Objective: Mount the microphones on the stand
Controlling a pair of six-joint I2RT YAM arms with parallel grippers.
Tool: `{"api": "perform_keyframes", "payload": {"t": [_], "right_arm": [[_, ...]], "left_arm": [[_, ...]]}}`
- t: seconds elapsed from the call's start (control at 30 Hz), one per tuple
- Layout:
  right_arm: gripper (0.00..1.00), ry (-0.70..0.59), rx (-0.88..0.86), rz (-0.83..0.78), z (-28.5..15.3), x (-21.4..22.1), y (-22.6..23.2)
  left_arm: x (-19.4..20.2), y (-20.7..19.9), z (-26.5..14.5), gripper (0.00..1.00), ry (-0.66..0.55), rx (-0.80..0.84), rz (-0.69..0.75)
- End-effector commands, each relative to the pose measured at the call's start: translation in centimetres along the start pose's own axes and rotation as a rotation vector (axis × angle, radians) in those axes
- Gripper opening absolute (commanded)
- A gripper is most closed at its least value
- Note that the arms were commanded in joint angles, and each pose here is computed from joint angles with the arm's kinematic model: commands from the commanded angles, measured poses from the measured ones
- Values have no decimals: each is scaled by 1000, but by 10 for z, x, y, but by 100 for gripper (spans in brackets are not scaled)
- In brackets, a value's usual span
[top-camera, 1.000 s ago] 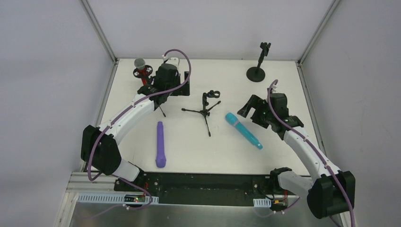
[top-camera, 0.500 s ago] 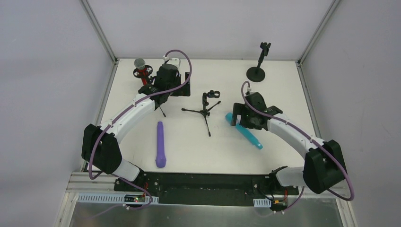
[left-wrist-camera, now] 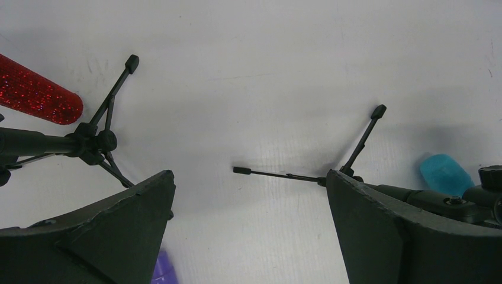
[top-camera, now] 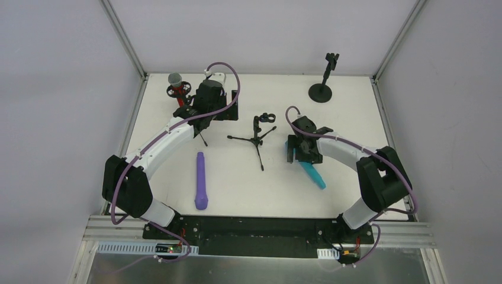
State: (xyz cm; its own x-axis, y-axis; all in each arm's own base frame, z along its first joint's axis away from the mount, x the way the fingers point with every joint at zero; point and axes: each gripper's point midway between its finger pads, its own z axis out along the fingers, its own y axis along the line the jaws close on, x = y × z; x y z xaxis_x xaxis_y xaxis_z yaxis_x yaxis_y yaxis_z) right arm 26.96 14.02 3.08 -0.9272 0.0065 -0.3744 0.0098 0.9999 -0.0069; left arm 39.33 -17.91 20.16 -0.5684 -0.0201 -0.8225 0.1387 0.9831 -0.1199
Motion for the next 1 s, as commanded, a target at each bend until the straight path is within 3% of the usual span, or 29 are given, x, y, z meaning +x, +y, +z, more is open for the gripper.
{"api": "perform_keyframes", "payload": {"t": [0.0,0.17,0.23,0.33,0.43,0.5,0.53,0.63,0.7,0.97], "right_arm": [[80,-4,26,10,-2,-7,0],[57,11,17,66,-1,-4,-2],[37,16,9,122,-1,-3,-5],[29,16,-28,200,-4,-3,-8],[31,10,-55,232,-8,-4,-10],[37,3,-53,226,-11,-5,-12],[43,0,-50,217,-12,-5,-12],[71,-9,-40,192,-14,-7,-15],[79,-25,-27,178,-15,-12,-17],[76,-11,30,127,-4,-21,-22]], "left_arm": [[-6,3,1,99,-25,-12,1],[-8,3,-1,99,-30,-12,2],[-8,3,-1,99,-31,-10,2],[-8,2,-1,99,-31,-7,0],[-8,0,-2,99,-32,1,-2],[-9,0,-3,99,-34,3,-3],[-10,0,-4,99,-37,4,-3],[-11,1,-5,99,-40,1,-5],[-11,1,-5,99,-41,1,-4],[-9,2,-3,99,-35,-4,-1]]}}
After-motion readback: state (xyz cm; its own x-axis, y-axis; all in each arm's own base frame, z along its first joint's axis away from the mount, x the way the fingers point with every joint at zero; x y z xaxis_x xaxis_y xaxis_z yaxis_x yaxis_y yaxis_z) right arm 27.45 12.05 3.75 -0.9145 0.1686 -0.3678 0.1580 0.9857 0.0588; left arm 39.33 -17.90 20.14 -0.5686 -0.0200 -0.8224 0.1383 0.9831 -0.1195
